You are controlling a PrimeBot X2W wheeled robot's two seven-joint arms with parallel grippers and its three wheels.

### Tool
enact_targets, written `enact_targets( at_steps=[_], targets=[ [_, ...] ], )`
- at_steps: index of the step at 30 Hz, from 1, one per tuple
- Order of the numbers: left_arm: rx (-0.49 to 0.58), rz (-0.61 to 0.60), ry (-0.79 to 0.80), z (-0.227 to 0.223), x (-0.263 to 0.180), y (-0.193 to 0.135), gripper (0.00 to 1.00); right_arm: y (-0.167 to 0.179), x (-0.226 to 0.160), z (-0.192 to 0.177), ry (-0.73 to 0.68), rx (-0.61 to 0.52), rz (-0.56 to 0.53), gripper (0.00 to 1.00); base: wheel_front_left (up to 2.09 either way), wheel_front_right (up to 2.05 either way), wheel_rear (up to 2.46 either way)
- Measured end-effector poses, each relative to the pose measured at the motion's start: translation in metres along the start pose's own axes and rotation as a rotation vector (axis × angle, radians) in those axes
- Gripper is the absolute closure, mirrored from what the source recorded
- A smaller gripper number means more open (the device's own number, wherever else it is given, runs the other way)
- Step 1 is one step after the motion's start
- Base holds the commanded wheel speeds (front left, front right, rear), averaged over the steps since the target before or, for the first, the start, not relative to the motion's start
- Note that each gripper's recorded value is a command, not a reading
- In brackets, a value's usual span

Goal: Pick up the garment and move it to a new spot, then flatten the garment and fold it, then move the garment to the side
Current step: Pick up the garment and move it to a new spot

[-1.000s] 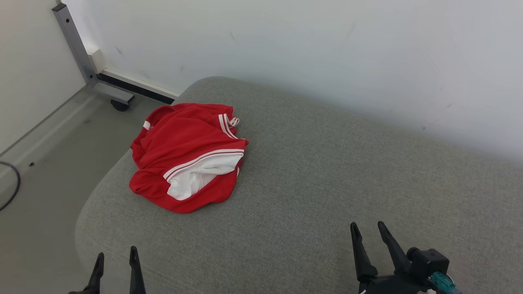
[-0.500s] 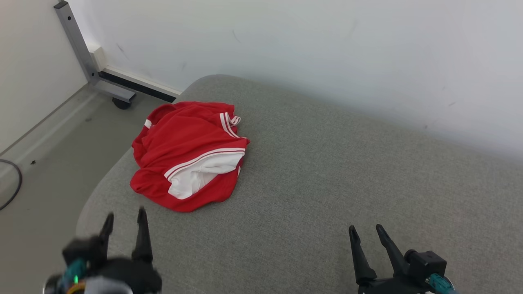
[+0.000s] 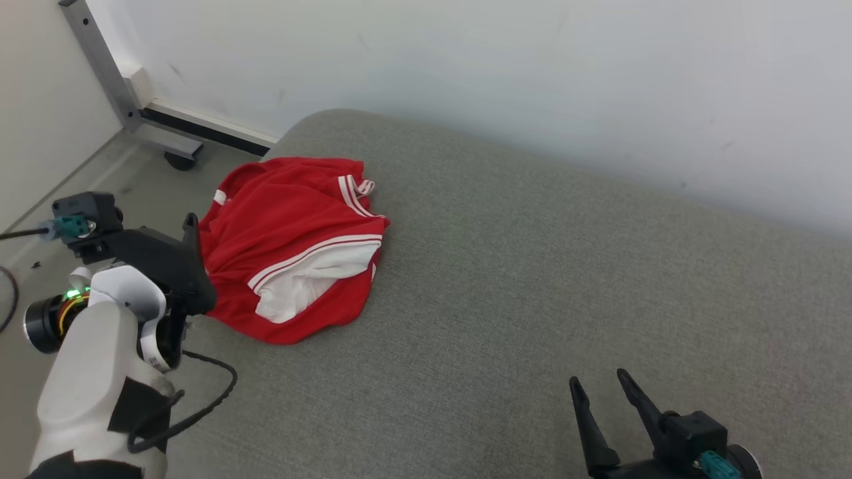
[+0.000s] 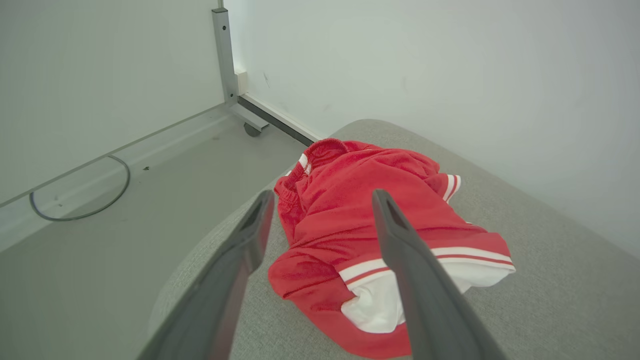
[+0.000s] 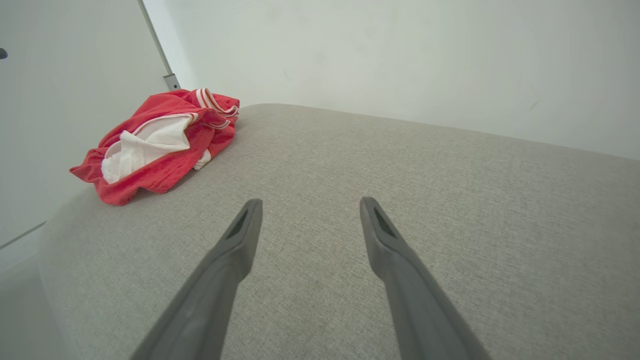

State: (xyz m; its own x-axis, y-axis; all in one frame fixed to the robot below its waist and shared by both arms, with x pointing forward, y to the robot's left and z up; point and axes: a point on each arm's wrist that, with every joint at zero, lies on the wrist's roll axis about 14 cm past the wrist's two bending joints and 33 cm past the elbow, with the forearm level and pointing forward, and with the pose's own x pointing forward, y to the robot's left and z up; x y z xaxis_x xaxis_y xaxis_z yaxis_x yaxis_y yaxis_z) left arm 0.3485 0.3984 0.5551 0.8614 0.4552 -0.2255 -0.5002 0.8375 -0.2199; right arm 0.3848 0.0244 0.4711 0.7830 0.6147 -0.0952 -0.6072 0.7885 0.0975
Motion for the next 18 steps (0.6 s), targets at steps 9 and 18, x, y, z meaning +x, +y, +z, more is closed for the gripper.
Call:
enact_targets(
  at_steps=[9,18],
  targets=[
    [0.018,-0.01,0.219,-0.047,0.047,-0.032,0.0,-0.039,-0.019,-0.002,0.055,-0.029,-0.108,0.0,0.0,0.0,0.0],
    [0.094,-0.028,0.332,-0.089,0.098,-0.063,0.0,-0.066,-0.029,-0.027,0.136,0.03,-0.176,0.0,0.0,0.0,0.0]
  ],
)
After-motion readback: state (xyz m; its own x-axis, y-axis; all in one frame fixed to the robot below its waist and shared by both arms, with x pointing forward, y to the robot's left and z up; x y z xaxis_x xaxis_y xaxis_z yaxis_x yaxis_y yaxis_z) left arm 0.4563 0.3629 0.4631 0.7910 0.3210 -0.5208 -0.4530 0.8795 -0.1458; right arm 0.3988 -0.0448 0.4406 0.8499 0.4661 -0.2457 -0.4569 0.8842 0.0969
